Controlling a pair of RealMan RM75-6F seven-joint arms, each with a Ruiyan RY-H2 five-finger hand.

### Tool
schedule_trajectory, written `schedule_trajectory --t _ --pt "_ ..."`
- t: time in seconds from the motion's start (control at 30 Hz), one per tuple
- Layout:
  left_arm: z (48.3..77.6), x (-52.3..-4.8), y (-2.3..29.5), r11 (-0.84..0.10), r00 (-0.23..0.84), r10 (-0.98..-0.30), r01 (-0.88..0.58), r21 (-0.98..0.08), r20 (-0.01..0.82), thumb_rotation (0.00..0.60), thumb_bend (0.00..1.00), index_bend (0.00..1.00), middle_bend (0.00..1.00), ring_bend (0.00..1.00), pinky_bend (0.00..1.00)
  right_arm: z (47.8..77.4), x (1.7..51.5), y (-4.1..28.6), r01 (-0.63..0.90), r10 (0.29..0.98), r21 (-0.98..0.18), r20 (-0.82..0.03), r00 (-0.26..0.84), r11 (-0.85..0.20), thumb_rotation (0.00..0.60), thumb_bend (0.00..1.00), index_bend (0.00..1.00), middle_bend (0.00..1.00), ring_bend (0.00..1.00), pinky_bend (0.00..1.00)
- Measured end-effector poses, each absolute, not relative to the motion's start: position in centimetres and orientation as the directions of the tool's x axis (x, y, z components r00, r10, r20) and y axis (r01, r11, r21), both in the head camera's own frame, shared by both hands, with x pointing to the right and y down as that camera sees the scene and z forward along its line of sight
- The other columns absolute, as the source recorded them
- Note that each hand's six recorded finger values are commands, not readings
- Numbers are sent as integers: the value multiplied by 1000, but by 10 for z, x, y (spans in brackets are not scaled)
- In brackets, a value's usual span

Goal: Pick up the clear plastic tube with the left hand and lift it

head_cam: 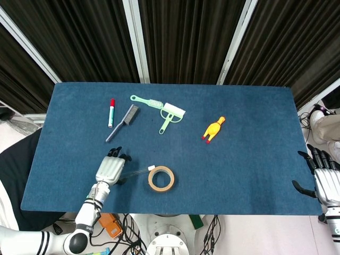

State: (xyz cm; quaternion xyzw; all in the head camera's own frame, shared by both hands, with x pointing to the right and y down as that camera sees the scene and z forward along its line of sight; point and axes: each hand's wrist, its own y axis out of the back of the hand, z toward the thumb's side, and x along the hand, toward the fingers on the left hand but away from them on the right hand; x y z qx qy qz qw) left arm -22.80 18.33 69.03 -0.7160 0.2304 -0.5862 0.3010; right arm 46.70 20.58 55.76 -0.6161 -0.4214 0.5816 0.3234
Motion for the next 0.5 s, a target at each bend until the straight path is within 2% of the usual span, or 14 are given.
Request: schedule_trajectory --t 0.37,0.5 --pt "692 -249 196 -724 165 -678 20 -690 716 600 201 294 307 1 87 558 467 206 144 895 -889 -444 -36 -435 600 356 204 54 9 0" --pt "698 -249 197 -730 166 -672 13 -683 722 600 218 330 342 20 87 558 468 206 145 895 -889 -444 -37 -435 600 356 204 54 9 0"
